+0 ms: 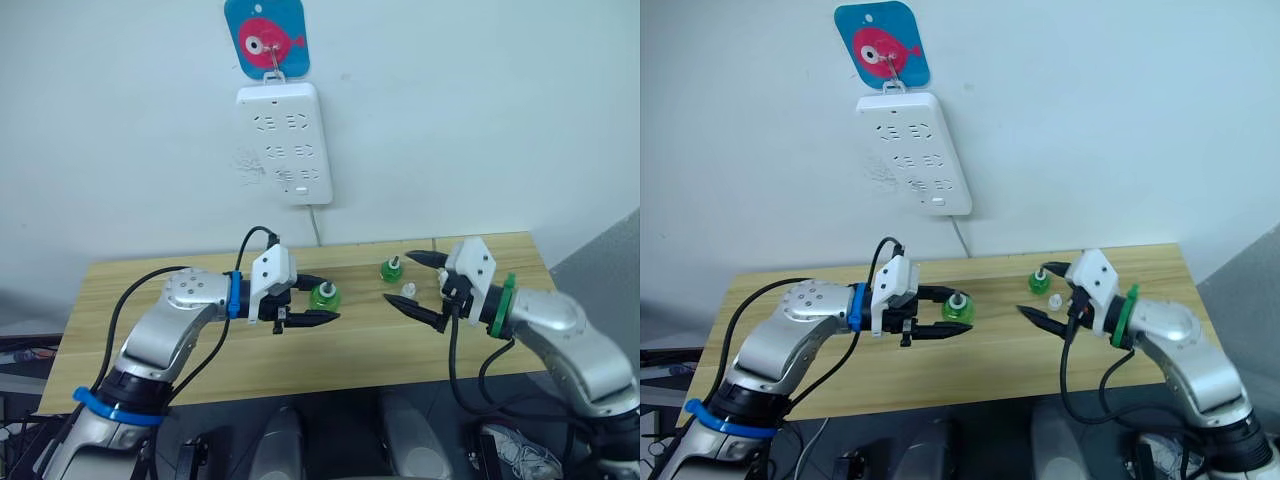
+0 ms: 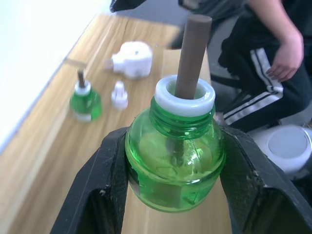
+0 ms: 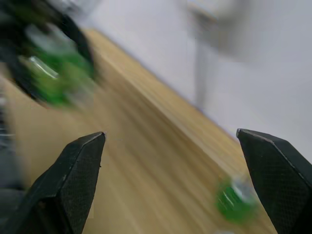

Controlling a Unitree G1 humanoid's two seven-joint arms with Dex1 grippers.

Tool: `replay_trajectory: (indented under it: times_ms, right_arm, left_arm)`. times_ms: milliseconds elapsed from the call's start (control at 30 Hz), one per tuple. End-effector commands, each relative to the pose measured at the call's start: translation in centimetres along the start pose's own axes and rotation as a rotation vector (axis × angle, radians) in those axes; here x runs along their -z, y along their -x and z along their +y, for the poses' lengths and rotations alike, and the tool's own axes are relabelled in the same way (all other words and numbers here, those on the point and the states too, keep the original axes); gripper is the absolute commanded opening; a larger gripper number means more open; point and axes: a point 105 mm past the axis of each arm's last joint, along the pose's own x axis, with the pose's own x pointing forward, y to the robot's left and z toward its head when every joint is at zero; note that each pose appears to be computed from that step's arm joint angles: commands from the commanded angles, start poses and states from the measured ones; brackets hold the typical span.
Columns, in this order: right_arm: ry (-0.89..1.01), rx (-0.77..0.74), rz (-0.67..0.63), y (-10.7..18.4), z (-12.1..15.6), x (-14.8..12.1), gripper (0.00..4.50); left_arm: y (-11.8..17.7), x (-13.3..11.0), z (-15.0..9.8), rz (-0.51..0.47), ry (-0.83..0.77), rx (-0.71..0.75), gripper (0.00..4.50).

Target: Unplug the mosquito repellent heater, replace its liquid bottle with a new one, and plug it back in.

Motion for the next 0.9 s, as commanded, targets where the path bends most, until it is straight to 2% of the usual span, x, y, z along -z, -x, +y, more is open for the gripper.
replay_trajectory:
  times_ms: [33,233,433,567,800,833,900]
  right_arm:
    - [-0.005,-0.173,0.018,-0.8,2.2,-1.5,4.5]
    - [-0.019,-0.199,-0.044,-3.0,1.7,-3.1,4.5]
    - [-0.034,-0.206,-0.08,-3.9,1.5,-3.4,4.5]
    - [-0.038,-0.213,-0.069,-4.0,1.5,-2.7,3.61]
    - [0.001,-0.226,-0.052,-4.0,1.6,-2.1,1.04]
    - [0.015,-0.227,-0.049,-4.0,1.5,-2.1,0.8]
    - [0.029,-0.226,-0.052,-4.1,1.5,-2.2,0.8]
  left_arm:
    - [-0.7,-0.9,0.1,-0.026,-0.048,0.047,2.26]
    - [-1.6,-2.4,0.9,-0.073,-0.094,0.056,2.26]
    - [-1.7,-2.8,0.8,-0.089,-0.106,0.063,2.26]
    - [-1.6,-3.2,0.8,-0.109,-0.112,0.055,2.26]
    - [-1.4,-3.6,1.2,-0.134,-0.11,0.026,2.26]
    - [-1.4,-3.6,1.2,-0.138,-0.105,0.025,2.26]
    - [-1.5,-3.7,1.2,-0.146,-0.101,0.024,2.26]
